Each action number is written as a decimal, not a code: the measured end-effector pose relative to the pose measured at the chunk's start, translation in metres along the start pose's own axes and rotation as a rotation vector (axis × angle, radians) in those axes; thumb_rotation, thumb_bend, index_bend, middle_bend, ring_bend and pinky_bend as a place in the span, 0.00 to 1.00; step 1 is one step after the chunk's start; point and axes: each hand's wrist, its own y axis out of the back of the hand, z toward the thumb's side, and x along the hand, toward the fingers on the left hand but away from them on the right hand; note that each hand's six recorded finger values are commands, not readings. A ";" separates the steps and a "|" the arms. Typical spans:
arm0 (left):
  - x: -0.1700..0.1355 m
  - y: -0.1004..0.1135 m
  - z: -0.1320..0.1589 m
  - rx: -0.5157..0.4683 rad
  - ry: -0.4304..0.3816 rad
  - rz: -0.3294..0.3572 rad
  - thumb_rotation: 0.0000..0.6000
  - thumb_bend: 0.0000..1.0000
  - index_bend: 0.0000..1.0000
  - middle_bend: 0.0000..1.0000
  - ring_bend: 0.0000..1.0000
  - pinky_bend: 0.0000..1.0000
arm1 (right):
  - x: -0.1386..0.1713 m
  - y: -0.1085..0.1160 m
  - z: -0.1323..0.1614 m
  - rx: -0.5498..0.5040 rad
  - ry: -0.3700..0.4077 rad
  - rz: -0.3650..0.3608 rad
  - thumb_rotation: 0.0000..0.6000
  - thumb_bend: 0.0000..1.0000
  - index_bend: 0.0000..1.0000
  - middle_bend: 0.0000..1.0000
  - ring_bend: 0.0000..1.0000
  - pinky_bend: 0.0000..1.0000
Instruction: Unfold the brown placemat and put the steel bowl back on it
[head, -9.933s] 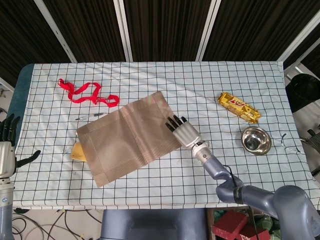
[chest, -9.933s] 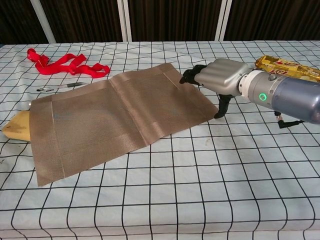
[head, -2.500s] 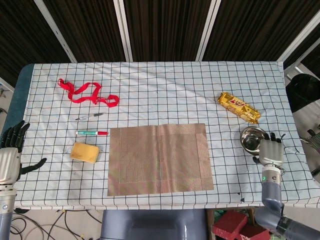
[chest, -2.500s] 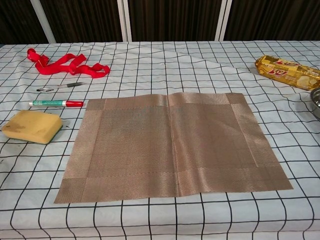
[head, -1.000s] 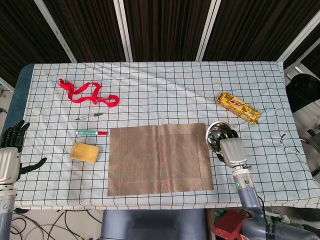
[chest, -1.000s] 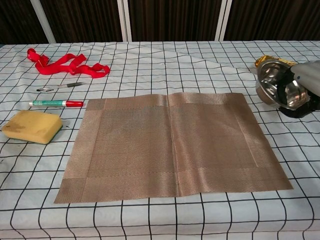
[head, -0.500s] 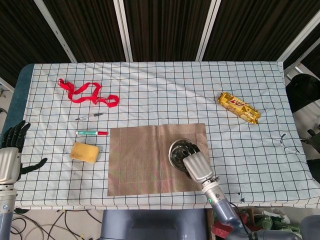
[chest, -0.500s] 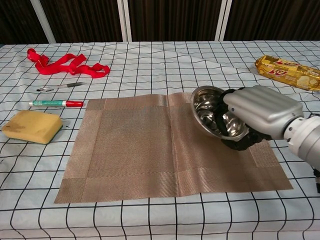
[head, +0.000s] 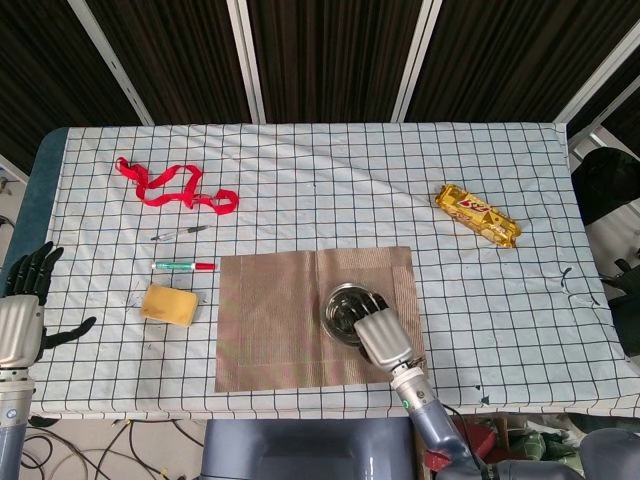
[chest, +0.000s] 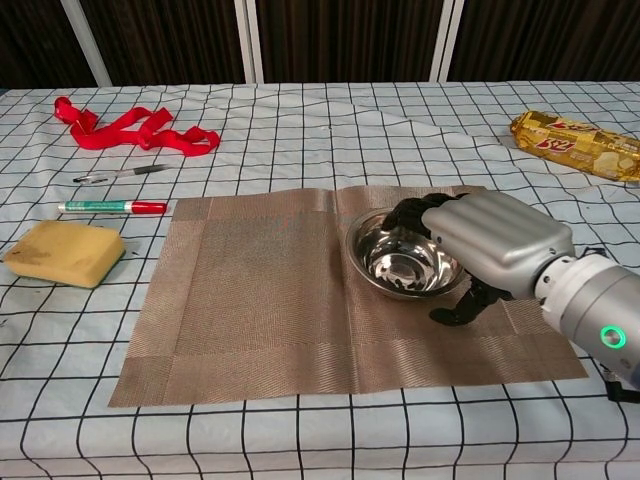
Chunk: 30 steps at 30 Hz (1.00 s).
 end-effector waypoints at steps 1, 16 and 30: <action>0.000 0.000 0.000 0.000 0.000 0.000 1.00 0.03 0.05 0.00 0.00 0.00 | 0.001 0.000 -0.001 0.000 -0.003 -0.001 1.00 0.11 0.08 0.03 0.07 0.18; -0.005 -0.003 0.002 0.043 -0.021 -0.012 1.00 0.03 0.01 0.00 0.00 0.00 | 0.045 0.030 -0.073 0.088 -0.130 -0.076 1.00 0.11 0.01 0.00 0.01 0.18; -0.018 -0.007 0.000 0.186 -0.018 -0.036 1.00 0.02 0.00 0.00 0.00 0.00 | 0.144 0.079 -0.183 0.066 -0.342 -0.208 1.00 0.09 0.00 0.00 0.00 0.18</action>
